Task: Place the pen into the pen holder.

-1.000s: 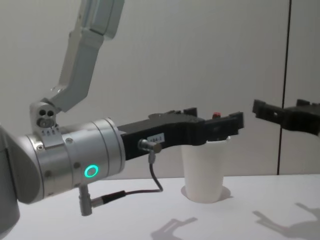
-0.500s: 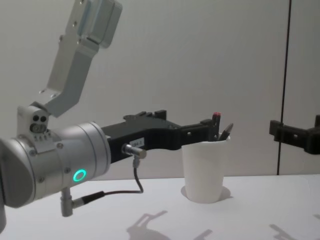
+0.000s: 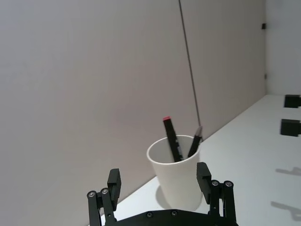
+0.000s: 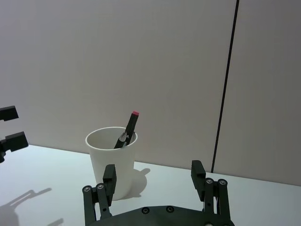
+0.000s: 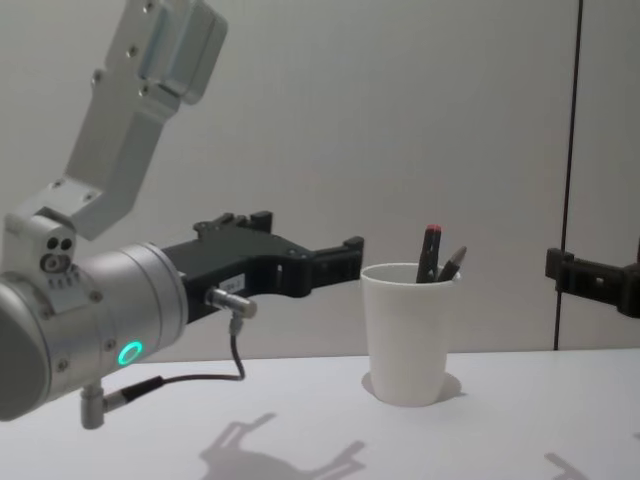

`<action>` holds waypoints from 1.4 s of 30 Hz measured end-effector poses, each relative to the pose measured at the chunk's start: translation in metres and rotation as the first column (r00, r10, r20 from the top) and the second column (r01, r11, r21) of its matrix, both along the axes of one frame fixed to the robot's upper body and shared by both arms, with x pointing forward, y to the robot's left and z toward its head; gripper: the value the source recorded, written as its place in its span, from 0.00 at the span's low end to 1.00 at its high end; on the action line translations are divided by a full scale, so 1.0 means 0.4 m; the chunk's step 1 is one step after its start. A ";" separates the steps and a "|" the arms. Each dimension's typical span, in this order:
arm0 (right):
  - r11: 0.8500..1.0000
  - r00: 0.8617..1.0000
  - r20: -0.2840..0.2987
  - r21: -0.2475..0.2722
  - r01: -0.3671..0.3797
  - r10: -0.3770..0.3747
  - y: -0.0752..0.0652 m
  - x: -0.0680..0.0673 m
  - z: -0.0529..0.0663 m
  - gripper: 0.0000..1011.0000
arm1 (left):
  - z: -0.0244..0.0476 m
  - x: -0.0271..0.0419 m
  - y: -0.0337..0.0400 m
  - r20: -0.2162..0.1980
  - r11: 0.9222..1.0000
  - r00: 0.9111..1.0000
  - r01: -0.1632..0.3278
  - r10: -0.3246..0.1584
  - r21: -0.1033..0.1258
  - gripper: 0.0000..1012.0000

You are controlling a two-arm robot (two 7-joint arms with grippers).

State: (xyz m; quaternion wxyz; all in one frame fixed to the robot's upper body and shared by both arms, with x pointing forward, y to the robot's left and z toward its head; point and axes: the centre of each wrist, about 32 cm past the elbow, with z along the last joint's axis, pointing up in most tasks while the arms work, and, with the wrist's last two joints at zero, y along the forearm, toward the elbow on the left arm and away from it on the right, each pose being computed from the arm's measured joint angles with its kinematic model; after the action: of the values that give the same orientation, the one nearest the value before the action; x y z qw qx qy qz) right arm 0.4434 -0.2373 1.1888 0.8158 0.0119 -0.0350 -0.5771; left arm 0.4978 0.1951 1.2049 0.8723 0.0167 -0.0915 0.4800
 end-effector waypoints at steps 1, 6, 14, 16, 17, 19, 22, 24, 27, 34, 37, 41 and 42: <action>1.000 1.000 0.000 0.000 0.000 0.000 0.000 0.000 0.000 0.99 | 0.000 -0.002 0.001 0.008 1.000 1.000 -0.019 0.019 0.007 0.99; 1.000 1.000 0.000 0.000 0.000 0.000 0.000 0.000 0.000 0.99 | -0.001 -0.009 0.004 0.033 0.997 0.997 -0.071 0.070 0.026 0.99; 1.000 1.000 0.000 0.000 -0.001 0.001 0.001 0.000 0.000 0.99 | -0.001 -0.015 0.007 0.059 0.992 0.991 -0.120 0.117 0.042 0.99; 1.000 1.000 0.000 0.000 -0.001 0.001 0.001 0.000 0.000 0.99 | -0.001 -0.015 0.008 0.061 0.992 0.991 -0.122 0.120 0.043 0.99; 1.000 1.000 0.000 0.000 -0.001 0.001 0.001 0.000 0.000 0.99 | -0.001 -0.015 0.008 0.061 0.992 0.991 -0.123 0.120 0.043 0.99; 1.000 1.000 0.000 0.000 -0.001 0.001 0.001 0.000 0.000 0.99 | -0.001 -0.015 0.008 0.061 0.991 0.991 -0.123 0.120 0.043 0.99; 1.000 1.000 0.000 0.000 -0.001 0.001 0.001 0.000 0.000 0.99 | -0.001 -0.015 0.008 0.061 0.991 0.991 -0.123 0.121 0.043 0.99; 1.000 1.000 0.000 0.000 -0.001 0.001 0.001 0.000 0.000 0.99 | -0.001 -0.015 0.008 0.061 0.991 0.991 -0.124 0.121 0.043 0.99; 1.000 1.000 0.000 0.000 -0.001 0.001 0.001 0.000 0.000 0.99 | -0.001 -0.015 0.008 0.061 0.991 0.991 -0.124 0.121 0.043 0.99; 1.000 1.000 0.000 0.000 -0.001 0.001 0.001 0.000 0.000 0.99 | -0.001 -0.015 0.008 0.061 0.991 0.991 -0.124 0.121 0.043 0.99; 1.000 1.000 0.000 0.000 -0.002 0.002 0.001 0.000 0.000 0.99 | 0.000 -0.015 0.008 0.061 0.991 0.991 -0.124 0.122 0.042 0.99; 1.000 1.000 0.000 0.000 -0.001 0.001 0.001 0.000 0.000 0.99 | -0.001 -0.015 0.008 0.061 0.991 0.991 -0.124 0.122 0.042 0.99; 1.000 1.000 0.000 0.000 -0.001 0.001 0.001 0.000 0.000 0.99 | -0.001 -0.015 0.008 0.061 0.991 0.991 -0.124 0.122 0.043 0.99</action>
State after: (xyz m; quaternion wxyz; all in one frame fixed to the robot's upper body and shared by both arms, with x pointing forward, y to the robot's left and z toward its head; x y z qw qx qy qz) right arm 0.4433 -0.2371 1.1887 0.8162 0.0122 -0.0351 -0.5766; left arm 0.4920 0.1984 1.2046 0.8374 0.0286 -0.1267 0.5310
